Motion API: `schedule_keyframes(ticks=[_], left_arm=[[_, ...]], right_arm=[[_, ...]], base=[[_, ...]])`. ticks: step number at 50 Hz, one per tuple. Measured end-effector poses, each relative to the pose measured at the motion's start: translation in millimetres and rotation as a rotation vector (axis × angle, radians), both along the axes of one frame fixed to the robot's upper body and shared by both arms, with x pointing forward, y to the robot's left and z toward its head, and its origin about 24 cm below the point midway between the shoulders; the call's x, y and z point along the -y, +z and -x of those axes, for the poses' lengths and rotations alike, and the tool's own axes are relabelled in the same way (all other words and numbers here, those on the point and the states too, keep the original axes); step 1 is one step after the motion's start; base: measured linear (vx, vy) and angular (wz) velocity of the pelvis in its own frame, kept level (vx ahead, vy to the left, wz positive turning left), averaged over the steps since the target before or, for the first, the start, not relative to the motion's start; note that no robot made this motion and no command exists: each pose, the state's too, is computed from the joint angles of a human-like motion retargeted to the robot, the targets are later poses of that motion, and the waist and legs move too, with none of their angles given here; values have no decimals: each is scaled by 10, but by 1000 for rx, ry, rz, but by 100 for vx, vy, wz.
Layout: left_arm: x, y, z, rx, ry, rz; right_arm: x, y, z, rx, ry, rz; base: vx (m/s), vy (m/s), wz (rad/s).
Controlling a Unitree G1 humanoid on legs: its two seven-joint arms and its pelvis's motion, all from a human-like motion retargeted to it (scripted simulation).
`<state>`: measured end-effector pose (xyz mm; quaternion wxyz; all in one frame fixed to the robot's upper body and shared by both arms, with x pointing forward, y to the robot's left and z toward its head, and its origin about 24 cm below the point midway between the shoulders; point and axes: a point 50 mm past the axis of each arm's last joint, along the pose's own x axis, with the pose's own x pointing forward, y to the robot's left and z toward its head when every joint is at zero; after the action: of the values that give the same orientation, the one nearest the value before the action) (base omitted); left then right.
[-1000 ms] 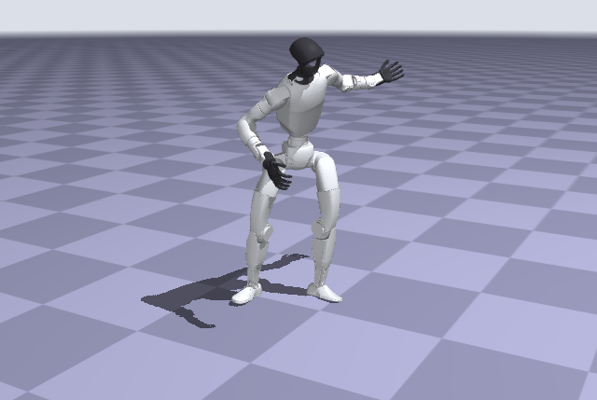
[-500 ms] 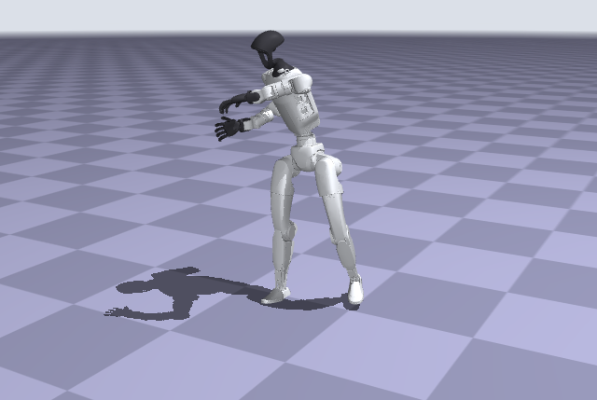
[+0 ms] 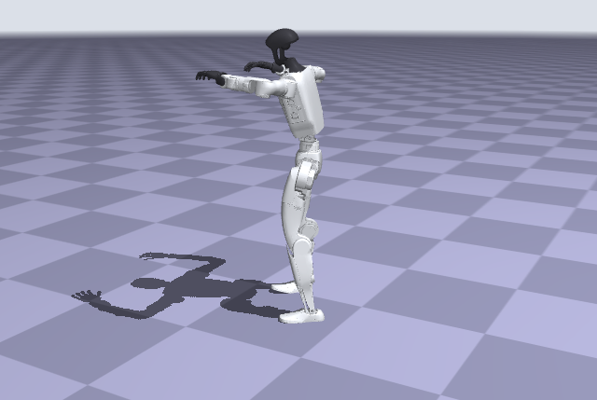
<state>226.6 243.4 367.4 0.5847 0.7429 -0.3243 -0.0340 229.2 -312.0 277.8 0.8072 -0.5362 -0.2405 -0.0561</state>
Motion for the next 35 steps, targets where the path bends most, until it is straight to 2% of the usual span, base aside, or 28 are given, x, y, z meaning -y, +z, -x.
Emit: schedule_keyframes(ticks=[15, 35], left_arm=[[-314, 30, 220, -31, 102, 125], [-350, -93, 190, -65, 130, 123]], right_arm=[[-136, 323, 82, -26, -26, 289], [-14, 274, 86, -89, -68, 261]], base=[[7, 6, -83], [8, -5, -1]])
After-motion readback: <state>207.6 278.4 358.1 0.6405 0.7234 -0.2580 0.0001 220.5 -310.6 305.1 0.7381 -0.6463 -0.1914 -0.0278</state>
